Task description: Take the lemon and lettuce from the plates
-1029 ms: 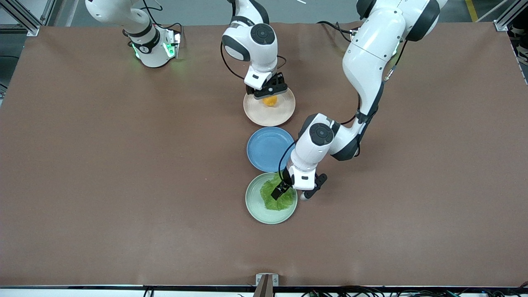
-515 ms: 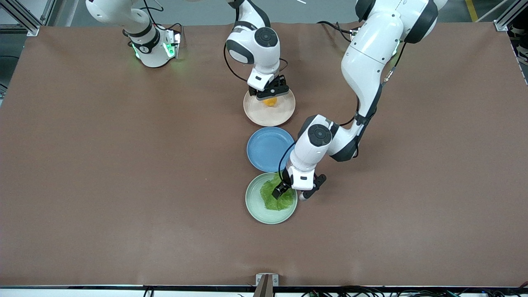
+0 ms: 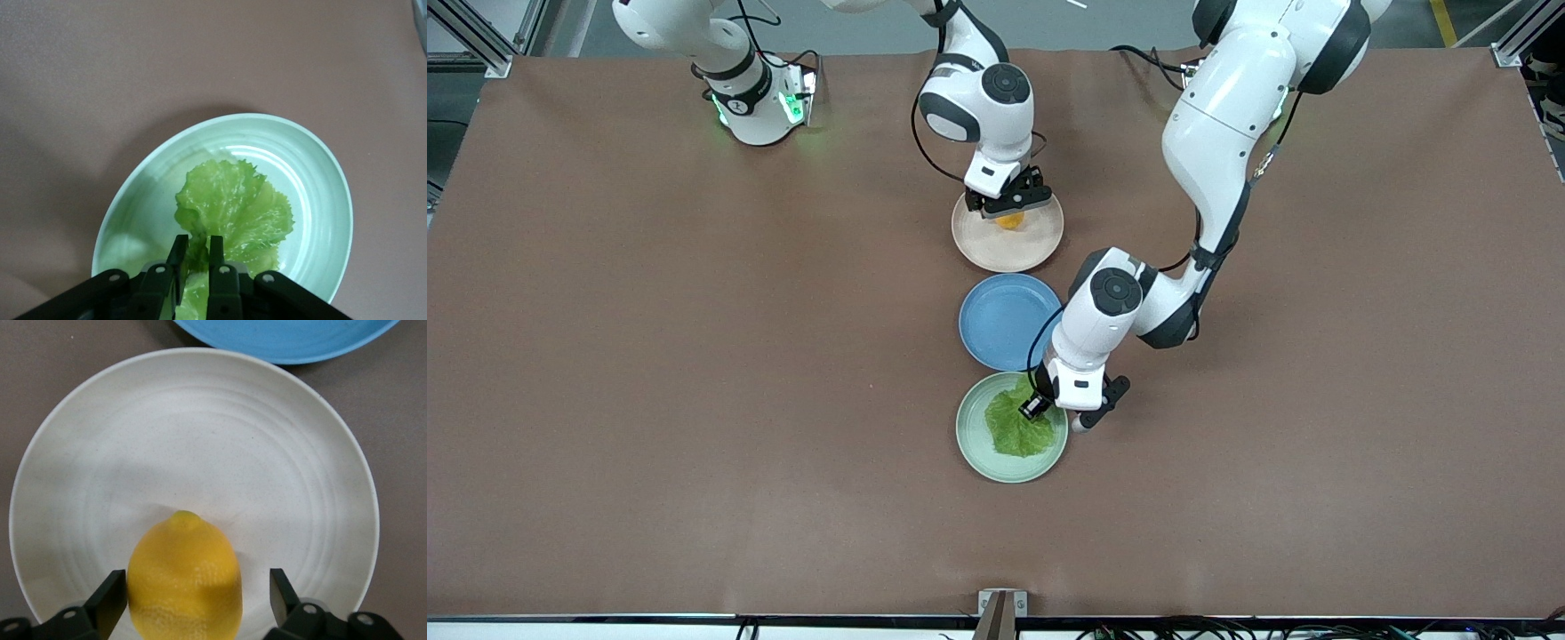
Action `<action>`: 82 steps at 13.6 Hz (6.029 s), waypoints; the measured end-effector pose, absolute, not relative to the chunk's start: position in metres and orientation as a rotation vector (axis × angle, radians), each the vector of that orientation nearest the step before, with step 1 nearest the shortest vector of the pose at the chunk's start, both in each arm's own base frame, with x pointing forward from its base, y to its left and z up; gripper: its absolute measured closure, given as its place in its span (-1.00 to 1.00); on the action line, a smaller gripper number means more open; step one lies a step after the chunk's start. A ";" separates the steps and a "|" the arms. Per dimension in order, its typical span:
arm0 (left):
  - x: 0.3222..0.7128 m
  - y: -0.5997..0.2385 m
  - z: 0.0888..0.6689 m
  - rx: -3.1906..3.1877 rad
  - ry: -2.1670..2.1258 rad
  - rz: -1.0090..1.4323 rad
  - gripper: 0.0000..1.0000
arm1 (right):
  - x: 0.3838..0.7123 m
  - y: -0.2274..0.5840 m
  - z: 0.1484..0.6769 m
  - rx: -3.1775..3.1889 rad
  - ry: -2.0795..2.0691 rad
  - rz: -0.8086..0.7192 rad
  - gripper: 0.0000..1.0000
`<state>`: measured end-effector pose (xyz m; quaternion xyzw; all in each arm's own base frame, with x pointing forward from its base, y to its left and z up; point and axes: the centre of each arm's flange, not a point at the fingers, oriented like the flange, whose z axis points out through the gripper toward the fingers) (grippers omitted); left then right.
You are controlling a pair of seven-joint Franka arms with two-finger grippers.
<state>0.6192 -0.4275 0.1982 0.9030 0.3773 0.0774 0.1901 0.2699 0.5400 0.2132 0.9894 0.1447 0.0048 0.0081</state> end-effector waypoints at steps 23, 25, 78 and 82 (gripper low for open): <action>0.515 -0.120 0.245 3.038 0.559 -0.020 0.94 | 0.589 0.083 0.313 3.083 -0.358 -0.105 -0.31; 0.512 -0.101 0.234 3.059 0.481 -0.051 0.94 | 0.596 0.063 0.286 3.097 -0.336 -0.097 -0.31; 0.534 -0.018 0.644 3.081 0.020 0.049 -1.00 | 0.536 0.010 0.579 3.132 0.095 -0.118 -1.00; 0.534 -0.019 0.644 3.081 0.019 0.049 -1.00 | 0.534 0.012 0.584 3.131 0.093 -0.099 -1.00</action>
